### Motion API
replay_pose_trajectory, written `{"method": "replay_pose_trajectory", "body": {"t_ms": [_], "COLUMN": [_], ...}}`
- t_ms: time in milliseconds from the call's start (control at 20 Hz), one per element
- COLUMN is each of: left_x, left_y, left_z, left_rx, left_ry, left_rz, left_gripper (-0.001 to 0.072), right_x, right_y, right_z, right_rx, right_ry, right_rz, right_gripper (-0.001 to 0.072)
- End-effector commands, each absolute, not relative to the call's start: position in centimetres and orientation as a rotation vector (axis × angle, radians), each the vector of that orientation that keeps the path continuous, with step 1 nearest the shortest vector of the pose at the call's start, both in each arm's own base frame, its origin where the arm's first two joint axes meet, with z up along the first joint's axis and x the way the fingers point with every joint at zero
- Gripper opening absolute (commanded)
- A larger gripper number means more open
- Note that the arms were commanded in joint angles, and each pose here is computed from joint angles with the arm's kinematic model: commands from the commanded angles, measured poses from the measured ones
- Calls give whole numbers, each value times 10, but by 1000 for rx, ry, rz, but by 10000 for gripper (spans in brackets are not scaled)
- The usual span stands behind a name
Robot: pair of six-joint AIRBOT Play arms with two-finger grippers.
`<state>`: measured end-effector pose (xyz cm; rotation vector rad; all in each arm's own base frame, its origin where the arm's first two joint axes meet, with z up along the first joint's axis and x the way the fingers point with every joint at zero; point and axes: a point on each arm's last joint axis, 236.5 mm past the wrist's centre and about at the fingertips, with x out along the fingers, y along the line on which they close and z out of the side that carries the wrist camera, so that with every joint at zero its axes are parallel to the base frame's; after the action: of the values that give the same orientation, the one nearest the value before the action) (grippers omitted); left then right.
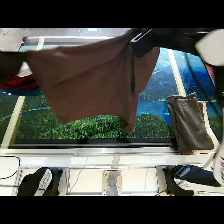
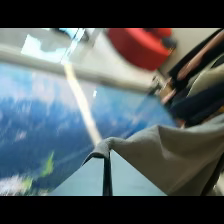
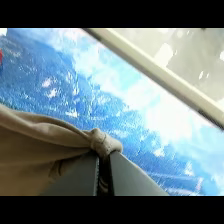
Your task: Fold the shirts.
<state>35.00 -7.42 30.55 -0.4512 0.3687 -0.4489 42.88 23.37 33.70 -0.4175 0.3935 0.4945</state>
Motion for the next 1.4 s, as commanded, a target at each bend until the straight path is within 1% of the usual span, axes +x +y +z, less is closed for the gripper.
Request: {"method": "replay_pose_trajectory", "body": {"t_ms": [0,100,200,250,300,350,400,450,500,550,600,650,700,800,850,950,1000,1100,1150,1250,1350], "left_x": [395,426,456,468,479,488,495,500,502,503,499,490,473,429,403,349,324,283,267,245,238], "left_y": [-56,-29,-18,-14,-11,-10,-10,-10,-9,-6,0,8,21,51,64,71,67,42,23,-15,-35], "left_z": [191,137,103,92,82,78,76,80,88,100,114,126,133,127,116,75,50,3,-16,-43,-59], "left_rx": [-327,-312,-340,-353,-391,-425,-451,-471,-471,-467,-463,-457,-422,-355,-356,-453,-521,-656,-729,-897,-1023], "left_ry": [674,769,783,776,764,749,726,699,676,653,634,630,651,763,826,951,997,1072,1116,1202,1219], "left_rz": [-262,-122,-69,-51,-27,-17,-12,-10,-11,-11,-8,-2,18,85,129,204,238,253,234,181,168], "left_gripper": [7,7,7,7,8,9,11,84,345,577,619,620,620,619,619,619,619,618,617,616,616], "right_x": [482,513,537,547,554,560,565,570,573,576,574,564,548,508,488,458,451,449,448,446,449], "right_y": [247,254,268,276,284,291,291,288,279,259,235,202,165,103,76,57,62,72,76,79,80], "right_z": [246,184,132,112,102,99,103,111,121,133,142,148,148,136,126,105,99,93,90,88,89], "right_rx": [-326,-300,-275,-256,-229,-197,-195,-206,-237,-289,-342,-391,-413,-382,-339,-165,-57,96,136,142,141], "right_ry": [581,680,730,736,729,709,681,652,636,630,648,703,802,1022,1127,1259,1275,1253,1250,1257,1244], "right_rz": [540,547,557,565,575,581,575,562,539,496,448,388,332,257,233,283,340,406,424,439,443], "right_gripper": [11,13,14,60,206,457,550,550,550,549,549,548,547,547,547,547,547,547,547,547,547]}}
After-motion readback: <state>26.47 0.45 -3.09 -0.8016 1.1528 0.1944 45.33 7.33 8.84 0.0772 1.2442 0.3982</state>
